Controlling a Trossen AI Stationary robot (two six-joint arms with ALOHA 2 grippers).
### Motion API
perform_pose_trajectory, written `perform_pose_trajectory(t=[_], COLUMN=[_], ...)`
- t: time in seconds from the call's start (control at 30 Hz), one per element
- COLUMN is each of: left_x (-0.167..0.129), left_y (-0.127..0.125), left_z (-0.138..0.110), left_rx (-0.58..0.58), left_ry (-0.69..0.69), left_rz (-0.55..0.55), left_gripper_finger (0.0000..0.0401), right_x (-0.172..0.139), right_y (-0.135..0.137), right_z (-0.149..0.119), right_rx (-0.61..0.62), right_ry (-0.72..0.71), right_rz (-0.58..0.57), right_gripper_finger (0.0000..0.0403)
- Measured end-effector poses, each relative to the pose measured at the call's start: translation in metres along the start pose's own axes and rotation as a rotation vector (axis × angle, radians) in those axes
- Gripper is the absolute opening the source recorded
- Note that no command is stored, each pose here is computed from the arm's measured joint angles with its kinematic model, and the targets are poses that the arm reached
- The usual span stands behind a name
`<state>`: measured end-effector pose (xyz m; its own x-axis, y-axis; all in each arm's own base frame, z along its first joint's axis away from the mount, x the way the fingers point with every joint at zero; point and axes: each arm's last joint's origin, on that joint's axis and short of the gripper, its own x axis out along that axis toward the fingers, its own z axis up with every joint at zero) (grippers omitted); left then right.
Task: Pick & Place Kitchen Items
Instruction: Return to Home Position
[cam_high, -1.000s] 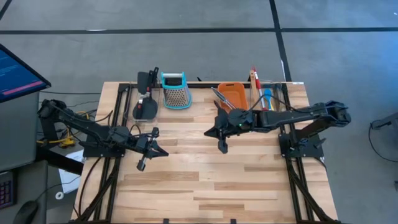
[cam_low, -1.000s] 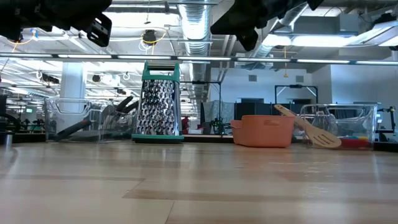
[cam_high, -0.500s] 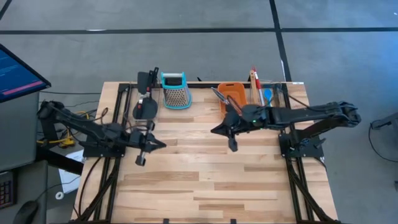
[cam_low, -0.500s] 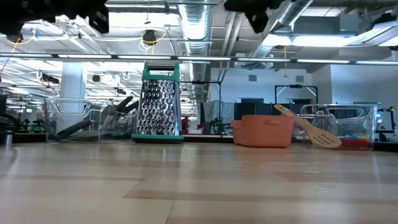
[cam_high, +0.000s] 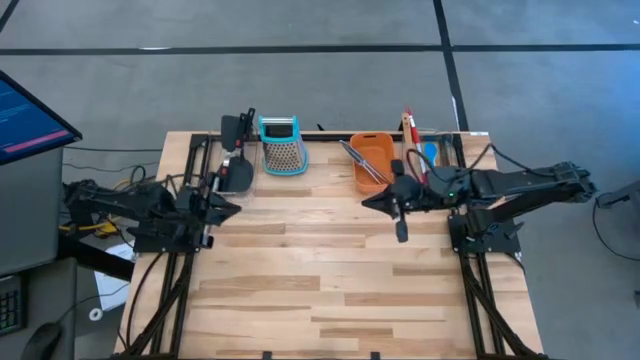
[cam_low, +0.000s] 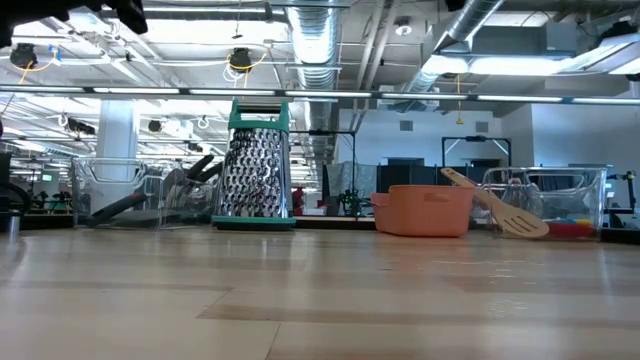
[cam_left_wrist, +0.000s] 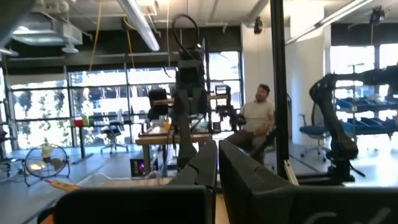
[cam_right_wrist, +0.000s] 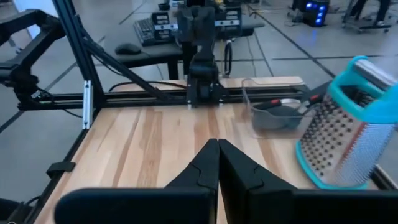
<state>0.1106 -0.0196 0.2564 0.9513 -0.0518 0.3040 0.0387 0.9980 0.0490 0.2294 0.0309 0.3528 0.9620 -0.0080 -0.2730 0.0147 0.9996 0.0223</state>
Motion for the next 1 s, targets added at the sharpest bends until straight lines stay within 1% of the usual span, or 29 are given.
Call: perform_pose_trajectory(t=[0.13,0.3,0.5,0.77,0.9,1.0], left_x=[-0.009,-0.018,-0.027,-0.037,-0.041,-0.041], left_y=[0.002,0.004,0.007,0.009,0.01,0.011], left_z=[0.006,0.009,0.007,0.012,0.01,0.009], left_rx=[-0.001,0.039,0.043,0.034,0.037,0.043], left_ry=[-0.035,-0.044,-0.016,-0.062,-0.042,0.003], left_rz=[0.007,0.023,0.067,0.077,0.082,0.121], left_gripper_finger=[0.0002,0.0002,0.0002,0.0002,0.0002,0.0002], right_x=[-0.014,-0.027,-0.038,-0.048,-0.052,-0.057], right_y=[0.001,0.002,0.0,-0.002,-0.003,-0.004], right_z=[0.001,0.001,0.002,0.005,0.005,0.004], right_rx=[-0.006,-0.009,-0.019,-0.043,-0.043,-0.041], right_ry=[0.0,-0.02,-0.05,-0.083,-0.087,-0.081], right_rz=[-0.031,-0.022,-0.021,-0.021,-0.021,-0.021], right_gripper_finger=[0.0,0.0,0.0,0.0,0.0,0.0])
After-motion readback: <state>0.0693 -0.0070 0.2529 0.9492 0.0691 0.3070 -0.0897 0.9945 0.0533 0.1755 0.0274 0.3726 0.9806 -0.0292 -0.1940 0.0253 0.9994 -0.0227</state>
